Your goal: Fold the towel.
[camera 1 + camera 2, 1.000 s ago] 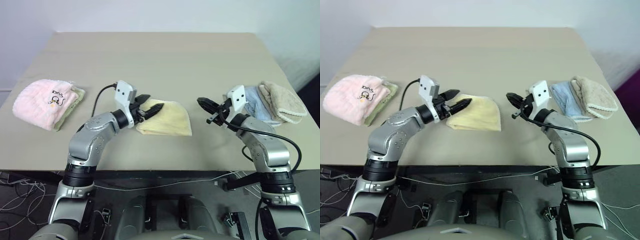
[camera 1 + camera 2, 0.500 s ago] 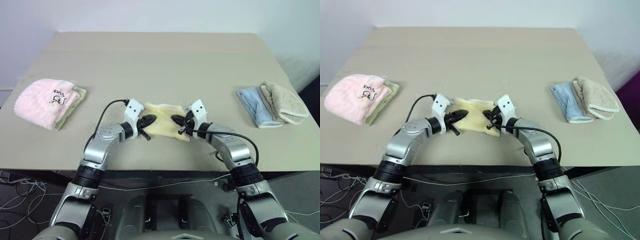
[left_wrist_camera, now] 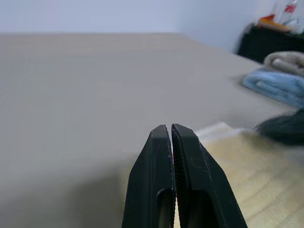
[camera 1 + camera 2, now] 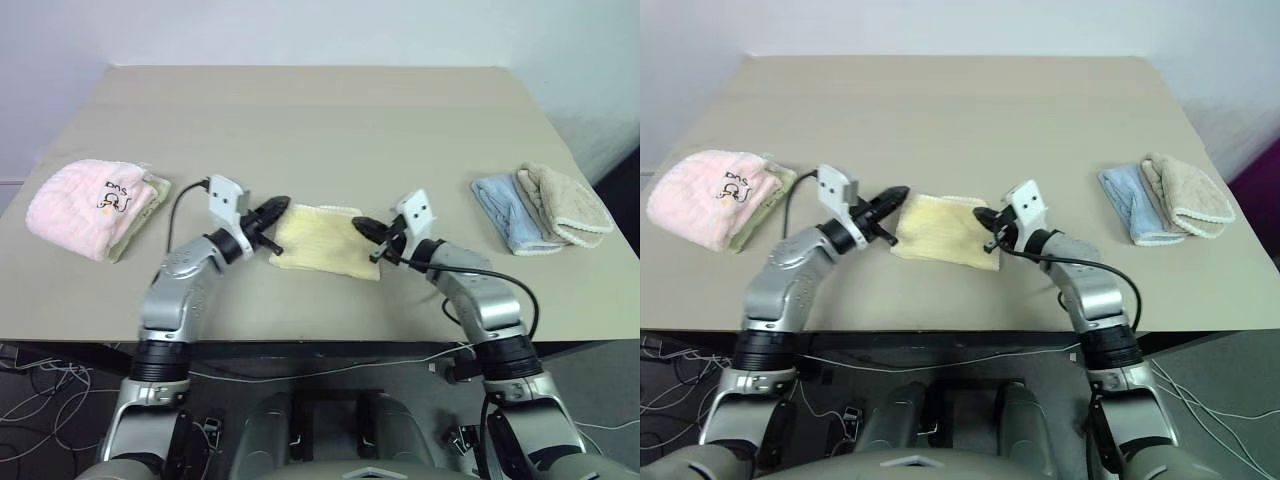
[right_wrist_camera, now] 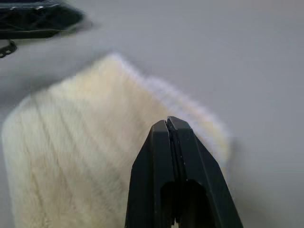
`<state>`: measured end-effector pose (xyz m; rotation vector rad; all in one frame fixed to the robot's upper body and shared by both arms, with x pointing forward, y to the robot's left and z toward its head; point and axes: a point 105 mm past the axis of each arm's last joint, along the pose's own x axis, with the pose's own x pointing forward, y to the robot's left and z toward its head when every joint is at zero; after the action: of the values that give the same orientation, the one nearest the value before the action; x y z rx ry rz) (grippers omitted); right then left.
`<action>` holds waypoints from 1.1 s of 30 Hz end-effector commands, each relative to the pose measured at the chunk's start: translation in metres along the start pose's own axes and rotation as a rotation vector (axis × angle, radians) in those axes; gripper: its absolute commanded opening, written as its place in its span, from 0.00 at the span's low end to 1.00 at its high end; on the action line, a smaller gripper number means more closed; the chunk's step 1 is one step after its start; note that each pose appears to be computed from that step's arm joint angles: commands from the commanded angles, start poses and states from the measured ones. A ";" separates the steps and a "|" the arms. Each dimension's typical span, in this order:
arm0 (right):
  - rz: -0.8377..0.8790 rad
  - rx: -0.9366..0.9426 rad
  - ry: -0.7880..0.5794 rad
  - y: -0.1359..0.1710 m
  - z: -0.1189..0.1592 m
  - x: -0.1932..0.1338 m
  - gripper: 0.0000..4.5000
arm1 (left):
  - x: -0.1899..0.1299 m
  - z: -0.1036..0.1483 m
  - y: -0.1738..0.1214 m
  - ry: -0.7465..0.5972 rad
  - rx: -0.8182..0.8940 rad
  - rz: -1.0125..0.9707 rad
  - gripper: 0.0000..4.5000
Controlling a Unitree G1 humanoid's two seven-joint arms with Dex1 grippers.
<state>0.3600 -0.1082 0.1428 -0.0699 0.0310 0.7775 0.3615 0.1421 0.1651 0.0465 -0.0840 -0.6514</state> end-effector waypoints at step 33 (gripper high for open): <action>0.192 0.846 0.165 0.044 -0.008 0.037 0.72 | -0.059 -0.042 0.004 0.194 0.189 -0.008 0.03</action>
<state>0.3539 -0.0545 0.1187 0.6540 0.5590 0.8720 0.3233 0.1893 0.1088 0.2751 0.0906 -0.6237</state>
